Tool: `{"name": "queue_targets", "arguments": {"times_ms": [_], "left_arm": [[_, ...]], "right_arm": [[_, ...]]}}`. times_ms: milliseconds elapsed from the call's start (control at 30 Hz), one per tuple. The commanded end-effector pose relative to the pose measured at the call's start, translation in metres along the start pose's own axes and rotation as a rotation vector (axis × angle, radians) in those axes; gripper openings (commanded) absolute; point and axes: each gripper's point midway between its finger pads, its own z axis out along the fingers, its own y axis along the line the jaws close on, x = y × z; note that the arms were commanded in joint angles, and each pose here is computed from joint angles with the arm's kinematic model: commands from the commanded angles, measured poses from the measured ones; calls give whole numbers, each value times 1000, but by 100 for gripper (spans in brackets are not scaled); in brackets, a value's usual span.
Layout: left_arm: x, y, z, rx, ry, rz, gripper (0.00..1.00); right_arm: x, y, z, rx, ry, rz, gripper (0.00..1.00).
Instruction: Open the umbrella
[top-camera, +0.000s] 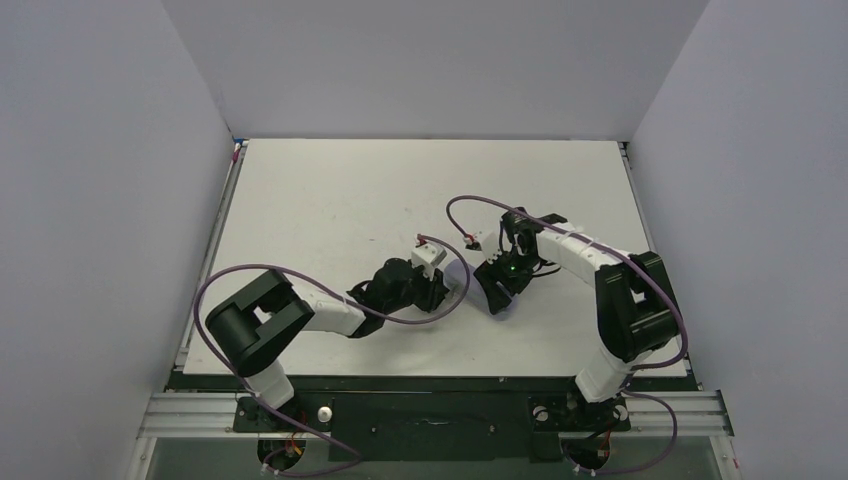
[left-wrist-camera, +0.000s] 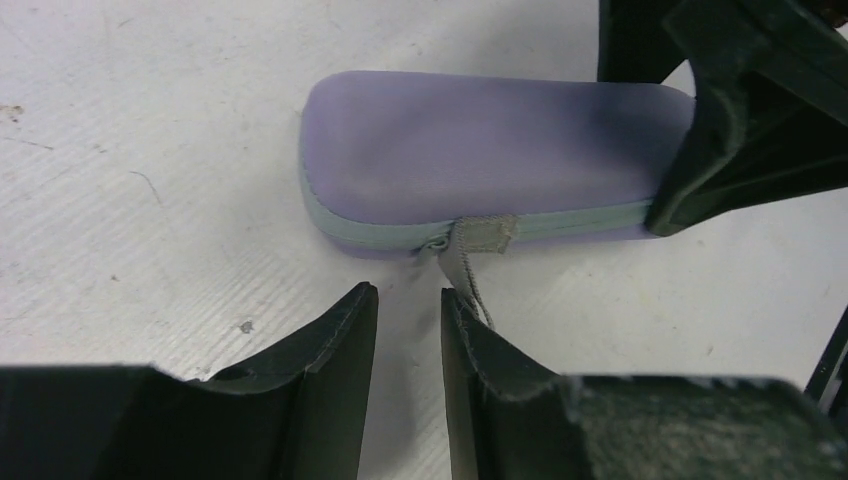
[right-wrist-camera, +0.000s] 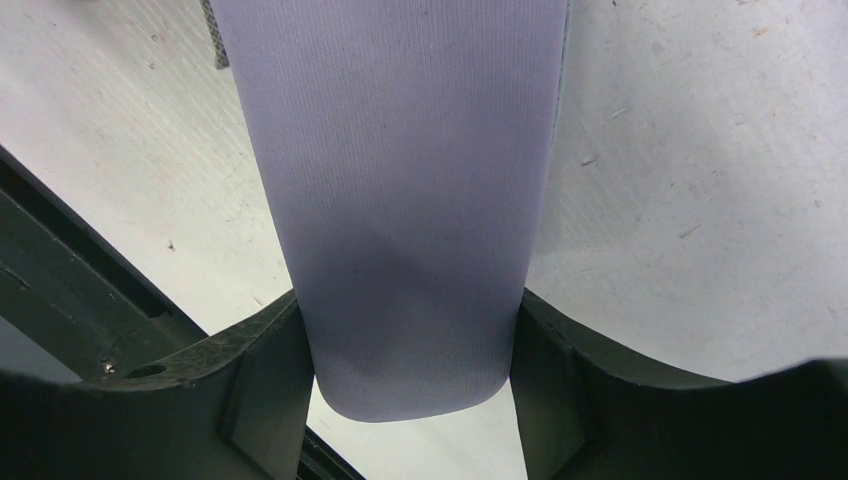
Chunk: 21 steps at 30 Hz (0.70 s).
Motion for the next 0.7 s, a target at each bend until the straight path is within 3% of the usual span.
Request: {"name": "queue_targets", "arguments": {"times_ms": [0,533,667], "left_arm": [[-31,-16,7,30,-102,16,28],[-35,-15,35,-35,-112,27,27],[-36,-12,40,-52,-115,26,15]], "right_arm": [[9,4,7,-42,49,45,4],[17,9,10,-75,95,0,0],[22,13,9,-102,118,-23,0]]}}
